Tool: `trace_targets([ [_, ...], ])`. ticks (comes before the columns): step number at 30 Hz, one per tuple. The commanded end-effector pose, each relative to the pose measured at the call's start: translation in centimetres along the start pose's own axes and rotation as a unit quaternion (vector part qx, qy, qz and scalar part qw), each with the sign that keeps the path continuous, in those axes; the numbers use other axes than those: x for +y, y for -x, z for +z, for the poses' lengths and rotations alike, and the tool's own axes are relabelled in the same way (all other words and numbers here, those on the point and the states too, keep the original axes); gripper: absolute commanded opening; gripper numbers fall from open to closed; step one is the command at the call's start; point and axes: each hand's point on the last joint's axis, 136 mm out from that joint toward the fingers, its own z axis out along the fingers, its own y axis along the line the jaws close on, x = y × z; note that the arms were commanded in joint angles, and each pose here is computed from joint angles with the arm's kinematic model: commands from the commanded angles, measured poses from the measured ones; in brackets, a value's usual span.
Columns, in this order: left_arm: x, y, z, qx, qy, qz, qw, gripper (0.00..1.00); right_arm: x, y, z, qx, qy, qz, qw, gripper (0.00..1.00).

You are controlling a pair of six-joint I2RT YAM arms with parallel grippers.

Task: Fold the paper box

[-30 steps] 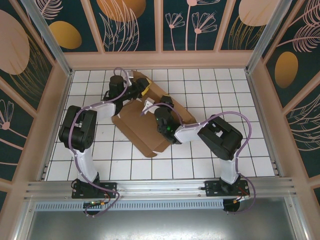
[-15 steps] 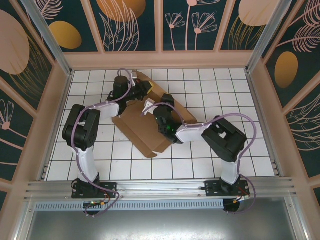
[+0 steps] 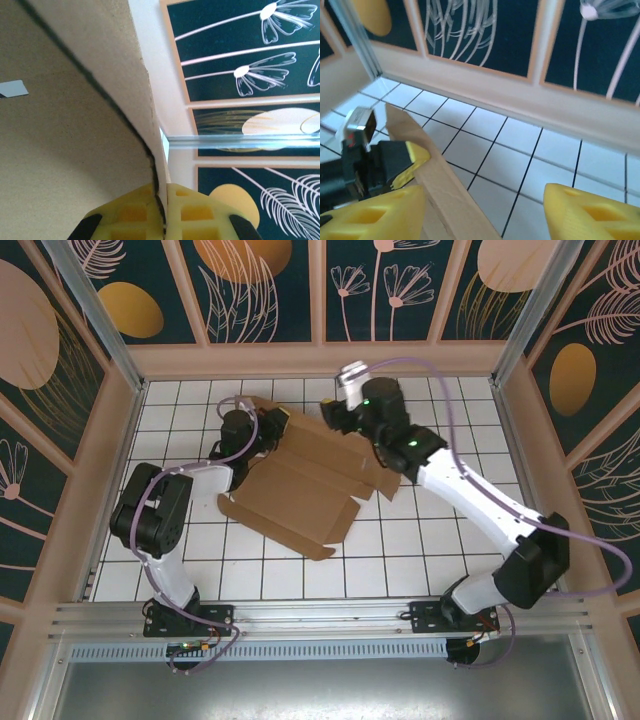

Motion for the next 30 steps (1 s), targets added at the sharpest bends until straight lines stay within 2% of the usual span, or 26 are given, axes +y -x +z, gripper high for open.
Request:
trace_targets([
  [1,-1.5,1.6,-1.4,-0.073,-0.033,-0.001,0.997,0.00,-0.9,-4.3,0.2,0.109,0.034,0.178,0.977,0.63],
  [6,-0.7,2.6,-4.2,-0.144,-0.061,-0.027,0.987,0.00,-2.0,-5.6,0.1,0.135,0.064,0.287,0.946,0.68],
  [11,-2.4,1.6,-4.0,-0.121,-0.111,-0.028,0.986,0.00,-2.1,-7.7,0.5,0.169,0.086,0.347,0.919,0.70],
  [13,-2.5,1.4,-4.2,-0.117,-0.119,-0.025,0.986,0.00,-2.5,-8.6,0.8,0.177,0.081,0.352,0.916,0.73],
  [24,-0.4,0.6,-3.2,-0.098,-0.089,-0.019,0.991,0.00,-3.8,-12.1,2.3,0.213,0.080,0.397,0.889,0.80],
  [30,0.9,0.9,-2.7,-0.102,-0.042,-0.015,0.994,0.00,-4.4,-13.6,3.2,0.227,0.079,0.411,0.879,0.81],
])
